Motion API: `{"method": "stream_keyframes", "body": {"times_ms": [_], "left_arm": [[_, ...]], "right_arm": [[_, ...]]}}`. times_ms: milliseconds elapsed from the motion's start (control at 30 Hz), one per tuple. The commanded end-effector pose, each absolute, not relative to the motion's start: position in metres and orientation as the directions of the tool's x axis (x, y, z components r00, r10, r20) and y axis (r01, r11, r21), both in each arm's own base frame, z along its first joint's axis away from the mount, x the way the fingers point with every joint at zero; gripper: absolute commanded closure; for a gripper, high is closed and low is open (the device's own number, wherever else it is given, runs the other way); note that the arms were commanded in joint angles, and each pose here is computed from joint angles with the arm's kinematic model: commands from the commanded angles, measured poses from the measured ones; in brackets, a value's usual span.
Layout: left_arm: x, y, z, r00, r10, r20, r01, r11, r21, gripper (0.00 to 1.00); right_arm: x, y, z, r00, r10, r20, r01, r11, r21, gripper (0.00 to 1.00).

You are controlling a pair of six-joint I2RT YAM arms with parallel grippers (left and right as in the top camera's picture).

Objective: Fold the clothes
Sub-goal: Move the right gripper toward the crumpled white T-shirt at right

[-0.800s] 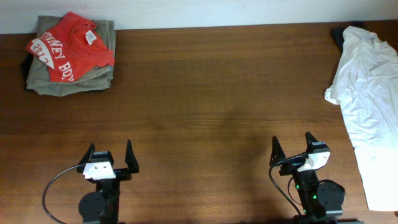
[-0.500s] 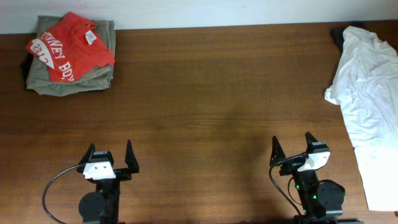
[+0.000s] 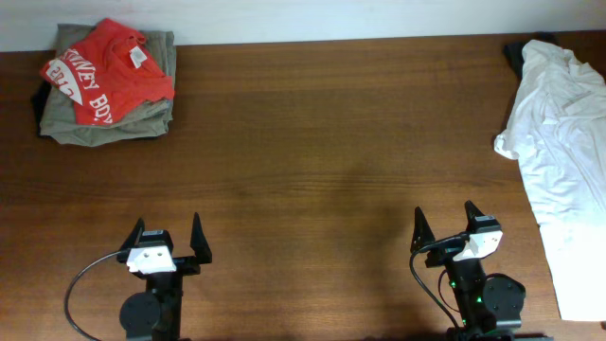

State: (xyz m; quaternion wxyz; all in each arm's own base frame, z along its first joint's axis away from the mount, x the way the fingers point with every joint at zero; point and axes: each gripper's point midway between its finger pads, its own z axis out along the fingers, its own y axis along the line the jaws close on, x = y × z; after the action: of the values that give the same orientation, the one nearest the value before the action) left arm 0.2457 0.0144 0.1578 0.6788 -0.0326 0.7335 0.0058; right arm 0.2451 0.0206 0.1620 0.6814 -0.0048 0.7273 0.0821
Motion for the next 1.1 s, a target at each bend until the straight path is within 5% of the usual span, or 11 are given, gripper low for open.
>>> {"method": "stream_keyframes", "body": {"times_ms": [0, 233, 267, 300, 400, 533, 600, 700, 767, 933, 1067], "left_arm": [[0.245, 0.015, 0.156, -0.078, -0.035, -0.996, -0.060, 0.998, -0.030, 0.01], [0.245, 0.015, 0.156, -0.079, -0.035, -0.996, -0.060, 0.998, -0.030, 0.01], [0.245, 0.015, 0.156, -0.079, -0.035, -0.996, -0.060, 0.998, -0.030, 0.01], [0.245, 0.015, 0.156, -0.079, -0.035, -0.996, -0.060, 0.998, -0.030, 0.01], [0.245, 0.015, 0.156, -0.079, -0.035, -0.996, -0.060, 0.998, -0.030, 0.01], [0.245, 0.015, 0.156, -0.079, -0.035, -0.996, -0.060, 0.998, -0.030, 0.01], [0.245, 0.015, 0.156, -0.079, -0.035, -0.996, -0.060, 0.998, -0.030, 0.01], [0.245, 0.015, 0.156, -0.079, -0.035, -0.996, -0.060, 0.998, -0.030, 0.01], [0.245, 0.015, 0.156, -0.079, -0.035, -0.996, -0.060, 0.998, -0.030, 0.01], [0.245, 0.015, 0.156, -0.079, -0.035, -0.996, -0.060, 0.998, -0.030, 0.01], [0.245, 0.015, 0.156, -0.079, -0.035, -0.996, -0.060, 0.998, -0.031, 0.01]], "right_arm": [[0.245, 0.020, 0.159, -0.078, 0.110, -0.991, -0.117, 0.986, 0.119, 0.01], [0.245, 0.024, 0.168, -0.046, 0.124, -0.991, -0.143, 0.981, 0.129, 0.01], [0.241, 0.044, 0.180, -0.046, 0.236, -0.971, -0.263, 0.934, 0.240, 0.01], [0.227, 0.078, 0.179, -0.173, 0.359, -0.917, -0.430, 0.810, 0.398, 0.01], [0.212, 0.102, 0.193, -0.263, 0.442, -0.857, -0.546, 0.665, 0.510, 0.01], [0.202, 0.102, 0.241, -0.070, 0.453, -0.889, -0.644, 0.660, 0.386, 0.01], [0.207, 0.077, 0.282, 0.121, 0.438, -0.891, -0.550, 0.777, 0.307, 0.01], [0.234, 0.037, 0.324, 0.217, 0.257, -0.942, -0.282, 0.940, 0.192, 0.01], [0.278, -0.006, 0.336, 0.076, 0.214, -0.974, 0.004, 0.977, 0.215, 0.01], [0.418, -0.083, 0.323, -0.433, 0.184, -0.882, 0.275, 0.959, 0.065, 0.01], [0.459, -0.163, 0.256, -0.590, 0.309, -0.746, 0.425, 0.904, 0.038, 0.01]]}}
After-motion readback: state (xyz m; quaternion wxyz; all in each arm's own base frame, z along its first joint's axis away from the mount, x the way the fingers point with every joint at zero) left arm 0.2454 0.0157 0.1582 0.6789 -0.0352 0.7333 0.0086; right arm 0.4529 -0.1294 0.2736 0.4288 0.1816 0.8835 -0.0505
